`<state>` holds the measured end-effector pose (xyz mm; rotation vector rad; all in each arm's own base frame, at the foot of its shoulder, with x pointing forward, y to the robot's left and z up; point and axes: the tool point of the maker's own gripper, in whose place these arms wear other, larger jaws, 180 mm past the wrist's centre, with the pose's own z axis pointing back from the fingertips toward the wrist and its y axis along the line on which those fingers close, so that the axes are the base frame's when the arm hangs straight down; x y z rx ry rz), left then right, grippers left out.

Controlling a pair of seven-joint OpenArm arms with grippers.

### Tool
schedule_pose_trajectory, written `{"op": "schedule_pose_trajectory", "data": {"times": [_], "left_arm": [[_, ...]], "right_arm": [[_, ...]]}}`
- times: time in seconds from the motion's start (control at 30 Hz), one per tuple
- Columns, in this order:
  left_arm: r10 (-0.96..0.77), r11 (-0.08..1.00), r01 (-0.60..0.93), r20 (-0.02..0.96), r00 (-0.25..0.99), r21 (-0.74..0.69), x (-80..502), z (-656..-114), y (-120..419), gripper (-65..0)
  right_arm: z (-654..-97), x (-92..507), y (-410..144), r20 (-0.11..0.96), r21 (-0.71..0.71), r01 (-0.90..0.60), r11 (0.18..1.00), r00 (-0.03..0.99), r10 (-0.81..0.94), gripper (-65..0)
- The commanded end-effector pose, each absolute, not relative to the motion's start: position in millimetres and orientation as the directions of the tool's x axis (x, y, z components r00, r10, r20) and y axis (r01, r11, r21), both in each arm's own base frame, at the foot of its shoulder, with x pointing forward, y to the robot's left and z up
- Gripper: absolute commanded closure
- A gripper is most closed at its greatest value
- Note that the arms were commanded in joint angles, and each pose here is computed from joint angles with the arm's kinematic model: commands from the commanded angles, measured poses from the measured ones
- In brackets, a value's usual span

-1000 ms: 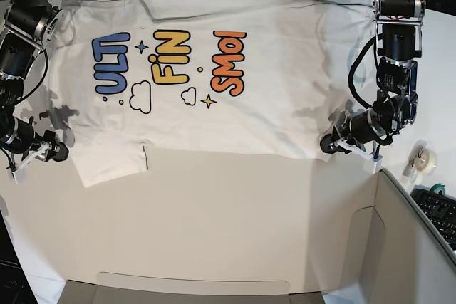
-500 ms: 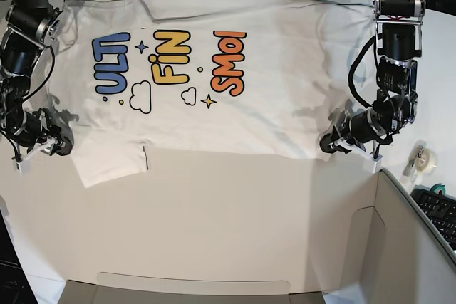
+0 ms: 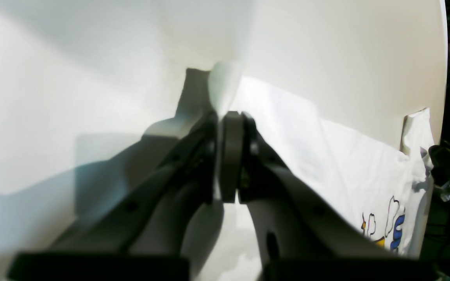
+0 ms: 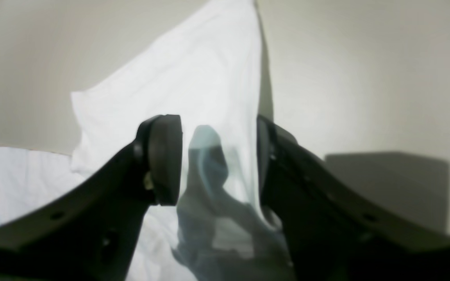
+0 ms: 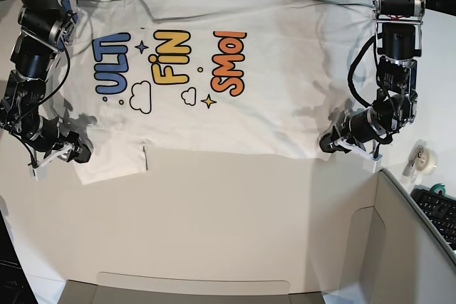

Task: Layout the t-shirt on the table in an organized manner, then fold the t-shirt properly
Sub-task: 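Lower both grippers onto the hem corners and pinch the fabric, then lift the hem with both grippers and fold it toward the collar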

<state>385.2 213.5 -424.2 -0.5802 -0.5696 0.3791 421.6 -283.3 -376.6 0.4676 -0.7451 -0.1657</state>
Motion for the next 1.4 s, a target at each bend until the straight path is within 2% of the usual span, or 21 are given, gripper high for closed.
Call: {"op": "schedule_pose_trajectory", "data": {"times": [0.0, 0.03, 0.1, 0.13, 0.3, 0.6, 0.83, 1.03, 1.37], "left_arm": [[0.443, 0.809, -0.194, 0.359, 0.822, -0.555, 373.3, -434.9, 218.1, -0.1], [0.443, 0.809, -0.194, 0.359, 0.822, -0.555, 373.3, -434.9, 218.1, -0.1], [0.443, 0.808, -0.193, 0.358, 0.822, -0.556, 373.4, -435.0, 217.3, -0.1], [0.442, 0.809, -0.192, 0.359, 0.822, -0.556, 373.6, -434.6, 217.2, -0.1], [0.443, 0.807, -0.19, 0.36, 0.821, -0.56, 374.4, -433.6, 215.8, -0.1], [0.373, 0.828, -0.043, 0.49, 0.788, -0.559, 390.9, -389.6, 197.6, 0.0], [0.329, 0.841, 0.023, 0.547, 0.77, -0.54, 388.3, -371.7, 192.0, 0.0], [0.362, 0.839, 0.034, 0.603, 0.711, -0.544, 382.9, -348.6, 204.0, 0.0], [0.317, 0.857, 0.13, 0.709, 0.63, -0.499, 356.9, -306.1, 198.0, 0.0]], "right_arm": [[-371.9, 421.9, -286.2, 0.619, 0.438, -0.045, 0.898, 0.74, -0.264, -22.0], [-372.1, 422.0, -285.4, 0.618, 0.439, -0.046, 0.897, 0.74, -0.265, -17.4], [-372.6, 422.3, -284.5, 0.619, 0.437, -0.048, 0.898, 0.741, -0.261, -1.1], [-374.1, 421.9, -282.9, 0.617, 0.429, -0.055, 0.902, 0.747, -0.248, 0.0], [-378.3, 424.0, -273.1, 0.624, 0.386, -0.099, 0.917, 0.761, -0.18, 0.0], [-378.1, 422.4, -274.3, 0.629, 0.38, -0.101, 0.92, 0.757, -0.177, 0.0], [-353.6, 422.7, -278.6, 0.708, 0.285, -0.157, 0.945, 0.699, -0.097, 0.0], [-335.4, 415.4, -277.8, 0.759, 0.198, -0.204, 0.959, 0.65, -0.018, 0.0], [-299.3, 394.9, -254.8, 0.843, 0.145, -0.3, 0.943, 0.537, 0.041, 0.0]]}}
